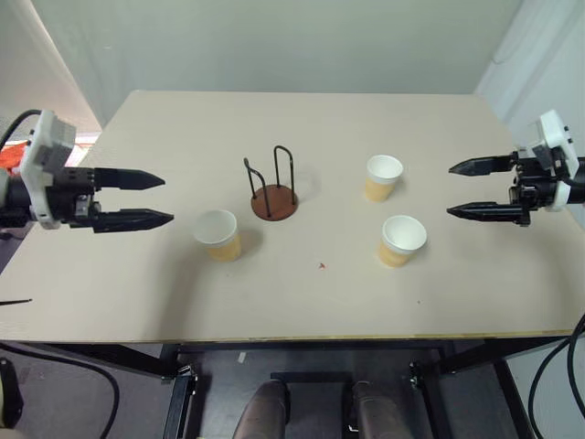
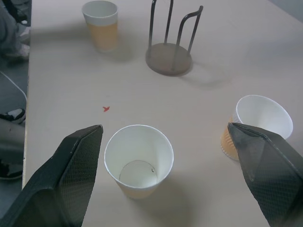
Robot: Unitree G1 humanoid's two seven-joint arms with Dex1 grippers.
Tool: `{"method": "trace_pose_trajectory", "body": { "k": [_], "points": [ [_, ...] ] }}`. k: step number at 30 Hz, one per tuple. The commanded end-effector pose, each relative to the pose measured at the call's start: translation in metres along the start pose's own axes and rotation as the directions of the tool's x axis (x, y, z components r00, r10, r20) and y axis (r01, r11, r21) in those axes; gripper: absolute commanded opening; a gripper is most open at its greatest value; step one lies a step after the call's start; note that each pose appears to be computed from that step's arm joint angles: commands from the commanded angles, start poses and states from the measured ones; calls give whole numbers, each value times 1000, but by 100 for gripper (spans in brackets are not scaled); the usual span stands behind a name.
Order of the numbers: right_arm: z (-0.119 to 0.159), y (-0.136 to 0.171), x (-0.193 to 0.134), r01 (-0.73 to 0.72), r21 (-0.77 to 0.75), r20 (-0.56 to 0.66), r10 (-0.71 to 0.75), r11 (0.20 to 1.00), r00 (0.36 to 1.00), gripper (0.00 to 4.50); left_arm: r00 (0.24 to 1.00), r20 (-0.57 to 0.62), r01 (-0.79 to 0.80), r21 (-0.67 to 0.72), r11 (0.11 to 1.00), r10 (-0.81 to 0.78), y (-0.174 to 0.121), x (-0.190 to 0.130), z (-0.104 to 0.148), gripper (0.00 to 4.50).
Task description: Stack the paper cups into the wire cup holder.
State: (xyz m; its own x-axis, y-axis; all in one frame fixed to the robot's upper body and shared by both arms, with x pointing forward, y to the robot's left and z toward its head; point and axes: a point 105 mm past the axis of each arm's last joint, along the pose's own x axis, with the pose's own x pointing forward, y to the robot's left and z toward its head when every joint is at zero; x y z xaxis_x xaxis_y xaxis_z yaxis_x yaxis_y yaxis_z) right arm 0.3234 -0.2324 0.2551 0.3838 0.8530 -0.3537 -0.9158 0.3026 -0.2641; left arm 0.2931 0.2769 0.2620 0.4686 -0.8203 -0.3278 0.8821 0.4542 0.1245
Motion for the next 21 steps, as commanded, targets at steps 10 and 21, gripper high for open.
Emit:
{"method": "trace_pose_trajectory", "body": {
  "k": [10,21],
  "points": [
    [24,3,-6,34,-67,54,-30,997,998,450,981,-36,-185,164,969,193,41,20,-4,448],
    [59,29,14,-19,-211,83,38,977,996,450,975,-13,-216,206,954,224,72,111,-4,448]
  ]
}}
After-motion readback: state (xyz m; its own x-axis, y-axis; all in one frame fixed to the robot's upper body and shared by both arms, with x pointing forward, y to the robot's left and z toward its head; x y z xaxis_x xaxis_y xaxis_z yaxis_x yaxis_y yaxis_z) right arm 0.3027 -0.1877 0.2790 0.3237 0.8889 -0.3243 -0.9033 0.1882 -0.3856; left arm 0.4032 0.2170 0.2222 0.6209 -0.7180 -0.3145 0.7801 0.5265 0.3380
